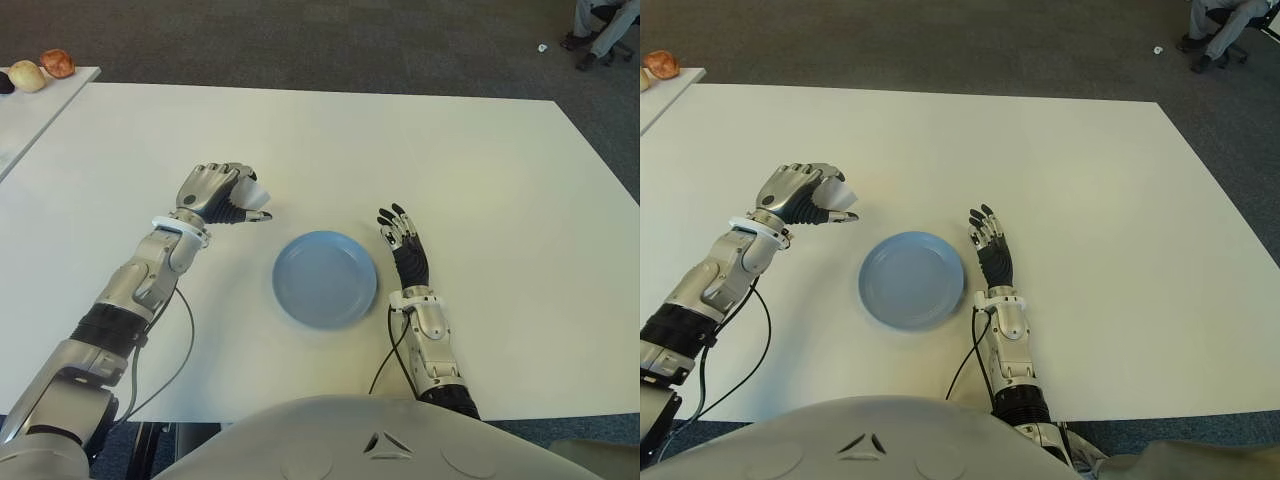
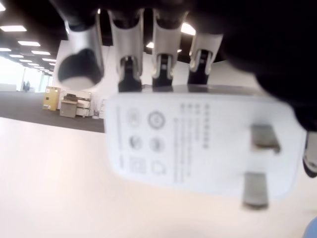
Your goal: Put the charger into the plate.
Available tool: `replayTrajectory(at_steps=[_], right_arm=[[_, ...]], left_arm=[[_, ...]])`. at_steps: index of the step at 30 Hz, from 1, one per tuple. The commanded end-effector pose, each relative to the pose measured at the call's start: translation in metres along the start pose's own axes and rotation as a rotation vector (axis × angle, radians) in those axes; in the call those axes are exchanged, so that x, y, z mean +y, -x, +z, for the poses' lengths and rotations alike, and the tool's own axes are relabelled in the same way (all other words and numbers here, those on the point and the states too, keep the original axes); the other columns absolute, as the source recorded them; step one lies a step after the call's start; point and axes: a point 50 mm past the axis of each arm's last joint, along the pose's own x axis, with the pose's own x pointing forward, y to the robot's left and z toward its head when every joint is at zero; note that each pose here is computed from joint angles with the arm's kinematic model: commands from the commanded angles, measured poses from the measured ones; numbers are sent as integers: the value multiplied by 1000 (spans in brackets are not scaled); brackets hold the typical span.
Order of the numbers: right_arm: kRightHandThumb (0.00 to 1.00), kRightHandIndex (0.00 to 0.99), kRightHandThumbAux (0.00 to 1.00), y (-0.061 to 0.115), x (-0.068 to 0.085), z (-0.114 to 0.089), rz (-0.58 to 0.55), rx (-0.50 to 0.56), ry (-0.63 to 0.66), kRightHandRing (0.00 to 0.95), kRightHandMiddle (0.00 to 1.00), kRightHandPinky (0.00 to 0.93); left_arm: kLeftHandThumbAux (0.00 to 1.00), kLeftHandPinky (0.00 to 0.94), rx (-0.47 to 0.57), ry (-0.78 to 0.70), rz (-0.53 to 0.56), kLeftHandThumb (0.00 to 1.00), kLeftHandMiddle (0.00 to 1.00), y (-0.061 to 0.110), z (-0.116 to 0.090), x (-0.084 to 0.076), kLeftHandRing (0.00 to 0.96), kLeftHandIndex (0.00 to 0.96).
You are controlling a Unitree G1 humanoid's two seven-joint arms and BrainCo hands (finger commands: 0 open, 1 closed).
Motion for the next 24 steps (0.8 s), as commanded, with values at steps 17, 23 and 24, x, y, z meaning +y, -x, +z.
replayTrajectory(at_steps=[17, 23, 24], right_arm=[[0, 71, 483, -1, 4, -5, -10, 21, -31, 140, 189, 76], [0, 73, 483, -2, 3, -5, -14, 22, -28, 142, 188, 84], [0, 73, 483, -2, 3, -5, -14, 23, -28, 141, 187, 85]], left_arm=[[698, 873, -78, 38, 18, 752, 904, 2, 20, 8, 892, 442], [698, 869, -115, 67, 39, 752, 905, 6, 35, 13, 892, 442], [697, 868, -122, 72, 41, 752, 906, 6, 37, 13, 892, 442]])
